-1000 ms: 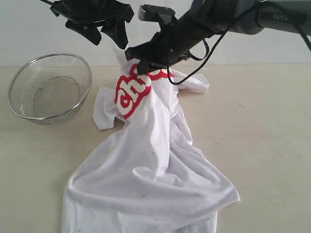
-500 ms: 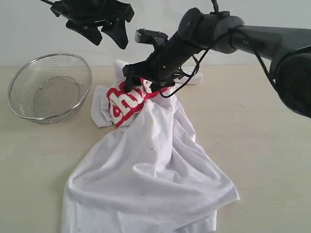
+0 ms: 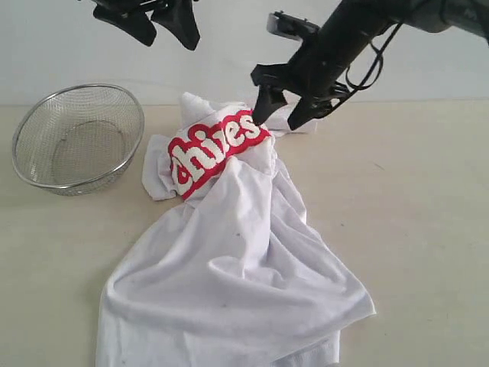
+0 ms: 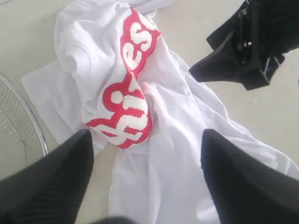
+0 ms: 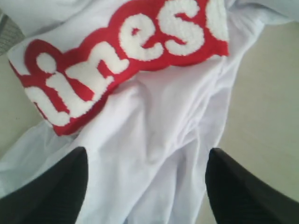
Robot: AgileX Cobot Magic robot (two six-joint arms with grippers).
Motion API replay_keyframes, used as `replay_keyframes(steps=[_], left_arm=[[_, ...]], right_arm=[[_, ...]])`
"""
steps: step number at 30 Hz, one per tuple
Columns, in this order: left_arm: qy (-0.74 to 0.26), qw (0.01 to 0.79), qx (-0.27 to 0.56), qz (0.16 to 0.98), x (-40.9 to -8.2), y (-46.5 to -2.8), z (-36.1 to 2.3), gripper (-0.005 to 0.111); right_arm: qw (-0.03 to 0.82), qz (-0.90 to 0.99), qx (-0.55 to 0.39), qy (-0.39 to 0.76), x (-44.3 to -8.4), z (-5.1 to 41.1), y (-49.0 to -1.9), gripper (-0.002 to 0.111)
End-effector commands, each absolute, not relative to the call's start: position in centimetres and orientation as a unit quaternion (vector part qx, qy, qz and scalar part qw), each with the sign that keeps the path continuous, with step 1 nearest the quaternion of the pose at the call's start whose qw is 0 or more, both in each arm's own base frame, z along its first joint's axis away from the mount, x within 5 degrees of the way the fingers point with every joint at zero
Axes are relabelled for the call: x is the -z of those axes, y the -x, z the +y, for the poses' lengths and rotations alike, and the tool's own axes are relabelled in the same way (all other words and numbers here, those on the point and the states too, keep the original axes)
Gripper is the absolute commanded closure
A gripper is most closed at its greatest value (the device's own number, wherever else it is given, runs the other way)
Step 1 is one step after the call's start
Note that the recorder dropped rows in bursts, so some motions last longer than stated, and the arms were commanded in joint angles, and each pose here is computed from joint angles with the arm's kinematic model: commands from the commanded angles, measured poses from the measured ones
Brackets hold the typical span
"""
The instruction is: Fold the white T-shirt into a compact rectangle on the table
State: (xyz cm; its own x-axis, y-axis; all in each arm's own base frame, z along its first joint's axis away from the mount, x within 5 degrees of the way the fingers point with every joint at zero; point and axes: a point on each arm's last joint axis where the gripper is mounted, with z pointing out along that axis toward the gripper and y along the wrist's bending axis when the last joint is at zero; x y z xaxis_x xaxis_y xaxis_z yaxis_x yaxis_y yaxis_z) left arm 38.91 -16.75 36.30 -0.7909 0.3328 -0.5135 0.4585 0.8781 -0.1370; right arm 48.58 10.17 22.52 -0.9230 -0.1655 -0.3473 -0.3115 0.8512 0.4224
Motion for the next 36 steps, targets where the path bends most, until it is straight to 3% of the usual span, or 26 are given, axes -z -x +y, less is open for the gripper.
replay_keyframes(steps=[1, 5, 11, 15, 18, 27, 36], left_arm=[[-0.206, 0.233, 0.133, 0.941, -36.4, -37.7, -16.4, 0.045], [-0.193, 0.232, 0.135, 0.944, -35.8, -36.3, -15.9, 0.050], [-0.180, 0.210, 0.141, 0.951, -33.4, -34.0, -15.1, 0.050], [-0.167, 0.201, 0.152, 0.953, -31.6, -31.7, -14.4, 0.050], [-0.142, 0.236, 0.174, 0.945, -30.8, -28.6, -13.3, 0.050], [-0.098, 0.240, 0.201, 0.944, -27.2, -21.6, -10.8, 0.050], [-0.094, 0.234, 0.204, 0.946, -26.4, -20.4, -10.4, 0.050]], right_arm=[[0.151, 0.951, -0.242, 0.116, -23.7, 7.4, -48.2, 0.048], [0.134, 0.951, -0.259, 0.106, -22.8, 5.4, -47.1, 0.050], [0.061, 0.945, -0.303, 0.106, -17.6, 5.4, -44.6, 0.050], [0.050, 0.946, -0.297, 0.117, -15.0, 5.7, -43.4, 0.050], [0.057, 0.951, -0.286, 0.100, -12.9, 6.4, -42.7, 0.050], [0.114, 0.955, -0.249, 0.118, -12.5, 9.6, -43.4, 0.050], [0.093, 0.964, -0.210, 0.132, -12.0, 8.9, -43.1, 0.050]])
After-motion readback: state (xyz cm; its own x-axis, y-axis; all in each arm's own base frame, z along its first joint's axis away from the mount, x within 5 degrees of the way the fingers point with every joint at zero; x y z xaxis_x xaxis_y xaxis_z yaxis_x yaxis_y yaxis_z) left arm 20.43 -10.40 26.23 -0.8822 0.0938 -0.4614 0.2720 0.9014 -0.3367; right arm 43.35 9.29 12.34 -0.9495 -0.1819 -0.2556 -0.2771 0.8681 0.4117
